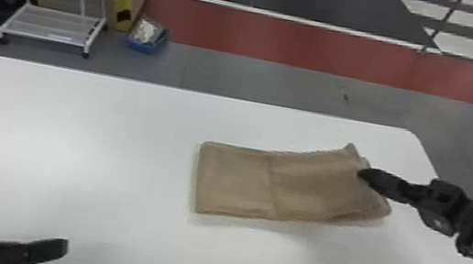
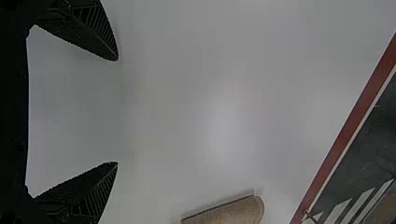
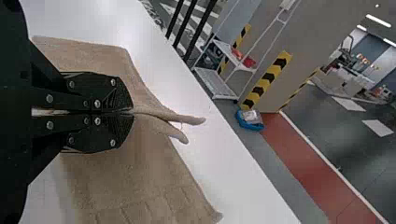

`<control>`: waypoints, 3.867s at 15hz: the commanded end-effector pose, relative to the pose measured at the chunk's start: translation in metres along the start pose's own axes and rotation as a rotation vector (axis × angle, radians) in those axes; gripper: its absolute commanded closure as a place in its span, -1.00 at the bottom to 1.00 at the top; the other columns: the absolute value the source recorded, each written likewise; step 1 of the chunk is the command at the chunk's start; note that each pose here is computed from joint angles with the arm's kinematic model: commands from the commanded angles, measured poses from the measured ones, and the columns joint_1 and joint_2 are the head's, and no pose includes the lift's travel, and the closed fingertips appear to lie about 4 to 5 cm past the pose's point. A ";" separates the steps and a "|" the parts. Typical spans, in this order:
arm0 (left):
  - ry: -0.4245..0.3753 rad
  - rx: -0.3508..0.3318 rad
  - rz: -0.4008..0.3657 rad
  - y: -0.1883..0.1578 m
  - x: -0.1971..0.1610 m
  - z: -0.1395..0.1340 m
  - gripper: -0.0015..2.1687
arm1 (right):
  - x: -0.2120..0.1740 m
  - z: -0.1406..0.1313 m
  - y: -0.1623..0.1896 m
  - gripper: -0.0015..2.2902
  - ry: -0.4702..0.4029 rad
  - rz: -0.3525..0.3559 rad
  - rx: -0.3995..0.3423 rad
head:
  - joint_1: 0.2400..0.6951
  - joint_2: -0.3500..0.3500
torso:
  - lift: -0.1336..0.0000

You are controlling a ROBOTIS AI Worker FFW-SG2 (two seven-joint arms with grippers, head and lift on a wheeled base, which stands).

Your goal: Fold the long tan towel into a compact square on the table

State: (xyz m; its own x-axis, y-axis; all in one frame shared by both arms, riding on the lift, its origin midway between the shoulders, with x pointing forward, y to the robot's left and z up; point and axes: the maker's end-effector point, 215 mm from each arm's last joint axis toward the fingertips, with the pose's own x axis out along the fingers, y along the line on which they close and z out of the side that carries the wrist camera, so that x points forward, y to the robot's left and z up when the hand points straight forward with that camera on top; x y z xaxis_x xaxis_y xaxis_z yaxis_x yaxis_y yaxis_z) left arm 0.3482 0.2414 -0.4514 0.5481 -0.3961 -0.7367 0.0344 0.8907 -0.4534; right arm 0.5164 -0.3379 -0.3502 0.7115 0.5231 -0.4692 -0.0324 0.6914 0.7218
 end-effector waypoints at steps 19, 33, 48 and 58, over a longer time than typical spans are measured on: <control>-0.009 0.003 0.007 0.007 0.012 0.004 -0.92 | -0.049 0.052 -0.060 -0.02 -0.057 -0.062 0.105 | 1.00 -0.64 | -0.87; 0.008 -0.002 0.009 0.011 0.011 -0.010 -0.92 | -0.065 0.104 -0.075 -0.03 -0.063 -0.094 0.175 | 1.00 -0.75 | -0.87; 0.017 -0.002 0.002 0.012 0.002 -0.029 -0.92 | -0.068 0.074 -0.137 -0.99 0.042 -0.340 0.169 | 1.00 -0.86 | -0.87; 0.021 -0.005 0.013 0.020 -0.004 -0.042 -0.92 | -0.079 0.082 -0.179 -0.93 0.061 -0.512 -0.002 | 1.00 -1.00 | -0.87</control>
State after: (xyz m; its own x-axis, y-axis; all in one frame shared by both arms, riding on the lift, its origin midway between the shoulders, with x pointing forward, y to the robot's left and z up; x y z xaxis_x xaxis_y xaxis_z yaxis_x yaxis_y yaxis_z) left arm 0.3139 0.2504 -0.4773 0.5300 -0.3918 -0.7520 0.0265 0.8941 -0.4471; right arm 0.5152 -0.5453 -0.3962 0.5951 0.1640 -0.7868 0.3364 0.8382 0.4292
